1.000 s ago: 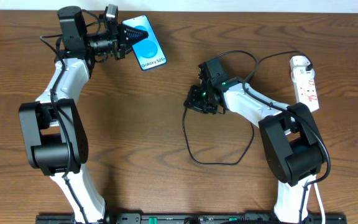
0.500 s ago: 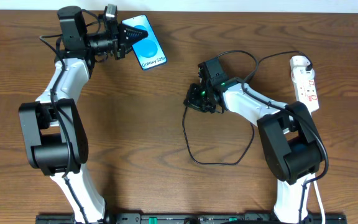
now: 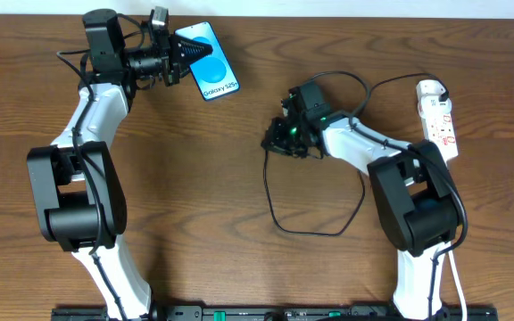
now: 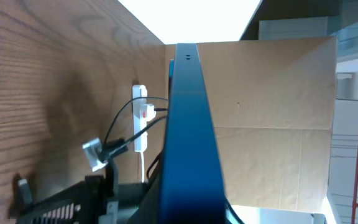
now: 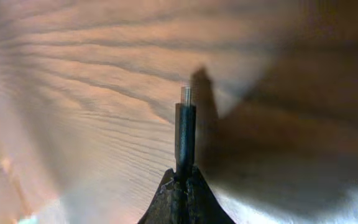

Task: Plug charger to phone and switch on socket
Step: 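Grasp the cable plug with the right gripper and lift it upright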

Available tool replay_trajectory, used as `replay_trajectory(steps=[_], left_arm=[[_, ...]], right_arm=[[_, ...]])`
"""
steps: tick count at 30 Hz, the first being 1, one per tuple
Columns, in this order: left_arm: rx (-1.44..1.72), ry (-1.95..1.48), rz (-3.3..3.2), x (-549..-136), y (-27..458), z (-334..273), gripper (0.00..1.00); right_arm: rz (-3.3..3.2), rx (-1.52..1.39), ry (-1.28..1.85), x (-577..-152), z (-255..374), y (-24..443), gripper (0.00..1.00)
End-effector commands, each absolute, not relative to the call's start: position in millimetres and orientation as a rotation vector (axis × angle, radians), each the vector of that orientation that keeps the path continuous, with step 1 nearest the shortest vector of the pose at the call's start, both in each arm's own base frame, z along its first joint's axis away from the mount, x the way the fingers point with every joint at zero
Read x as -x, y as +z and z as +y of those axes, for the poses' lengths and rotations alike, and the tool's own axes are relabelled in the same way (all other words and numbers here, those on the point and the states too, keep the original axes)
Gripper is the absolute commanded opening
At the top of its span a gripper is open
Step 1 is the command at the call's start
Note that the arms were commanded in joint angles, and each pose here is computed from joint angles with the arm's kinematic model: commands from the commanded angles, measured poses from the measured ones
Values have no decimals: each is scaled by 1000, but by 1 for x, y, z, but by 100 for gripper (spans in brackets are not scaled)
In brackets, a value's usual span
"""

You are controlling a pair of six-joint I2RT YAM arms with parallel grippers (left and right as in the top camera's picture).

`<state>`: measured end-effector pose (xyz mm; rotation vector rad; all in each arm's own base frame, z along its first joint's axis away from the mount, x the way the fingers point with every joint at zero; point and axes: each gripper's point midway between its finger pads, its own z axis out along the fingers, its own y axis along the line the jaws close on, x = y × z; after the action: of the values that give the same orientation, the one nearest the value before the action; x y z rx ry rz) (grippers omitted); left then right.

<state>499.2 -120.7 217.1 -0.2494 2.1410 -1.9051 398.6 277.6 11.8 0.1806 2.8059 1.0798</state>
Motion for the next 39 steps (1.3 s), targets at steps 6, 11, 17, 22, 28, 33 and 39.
replay_trajectory(steps=[6, 11, 17, 22, 28, 33, 39], left_arm=[[146, -2000, 2138, -483, 232, -125, 7], [120, -2090, 2154, -471, 237, -128, 7], [135, -2116, 2157, -472, 245, -128, 7], [99, -2109, 2124, -477, 268, -127, 7], [114, -2097, 2040, -482, 302, -126, 7], [186, -2110, 2016, -488, 306, -124, 7], [214, -2103, 1985, -494, 308, -126, 8]], right_arm=[[2422, 325, 1726, -398, 281, 93, 1], [2262, 484, 1875, -388, 277, 127, 1], [2190, 571, 1923, -376, 281, 154, 1], [2167, 585, 1873, -373, 279, 182, 1], [2164, 577, 1779, -364, 273, 216, 1], [2156, 601, 1779, -354, 277, 230, 1], [2216, 631, 1758, -339, 300, 220, 1]])
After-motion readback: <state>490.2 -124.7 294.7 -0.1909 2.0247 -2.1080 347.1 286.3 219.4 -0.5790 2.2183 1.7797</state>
